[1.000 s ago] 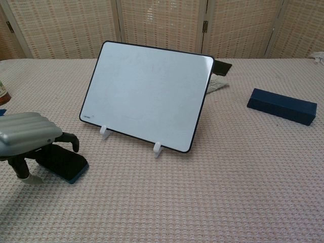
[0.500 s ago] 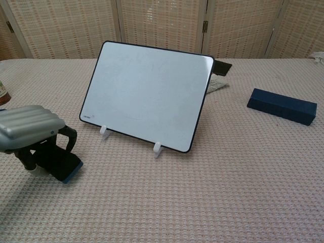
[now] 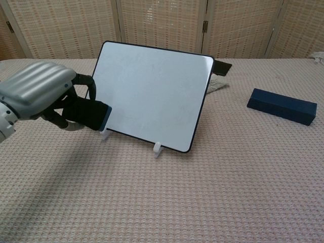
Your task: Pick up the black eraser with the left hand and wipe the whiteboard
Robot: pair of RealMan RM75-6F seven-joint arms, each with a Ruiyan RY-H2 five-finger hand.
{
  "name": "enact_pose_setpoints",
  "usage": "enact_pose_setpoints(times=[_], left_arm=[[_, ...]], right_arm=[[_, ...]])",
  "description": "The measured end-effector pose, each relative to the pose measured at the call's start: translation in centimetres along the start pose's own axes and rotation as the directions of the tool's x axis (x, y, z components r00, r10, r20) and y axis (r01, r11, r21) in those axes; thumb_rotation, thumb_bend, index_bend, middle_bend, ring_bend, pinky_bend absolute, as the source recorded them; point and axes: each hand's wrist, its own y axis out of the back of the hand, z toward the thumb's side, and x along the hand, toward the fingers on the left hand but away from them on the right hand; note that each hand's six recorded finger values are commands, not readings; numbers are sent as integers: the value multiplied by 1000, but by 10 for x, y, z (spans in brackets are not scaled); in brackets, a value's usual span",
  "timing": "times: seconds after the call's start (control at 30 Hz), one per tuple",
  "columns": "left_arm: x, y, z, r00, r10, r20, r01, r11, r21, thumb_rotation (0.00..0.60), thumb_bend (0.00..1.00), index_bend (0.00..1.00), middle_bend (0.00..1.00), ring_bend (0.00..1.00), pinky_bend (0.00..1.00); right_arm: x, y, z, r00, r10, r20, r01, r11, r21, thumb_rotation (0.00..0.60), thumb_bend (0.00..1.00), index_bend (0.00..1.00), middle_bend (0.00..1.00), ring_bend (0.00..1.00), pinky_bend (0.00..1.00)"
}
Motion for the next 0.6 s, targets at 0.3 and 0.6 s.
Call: enact_pose_setpoints(times=[0.3,0.6], left_arm=[[37,1,39,987,159,-40,-159,987,-9,600,220,626,1000,876,1000],[59,-18,54,991,125,-50,-123,991,46,600,220,627,1000,877,1000]], right_arm=[[0,5,-4,1000,-8,9,8,1000,-18,600,294,0,0,0,0],[1,9,-8,1000,-15,11,16,999,-35,600,295,0,0,0,0]])
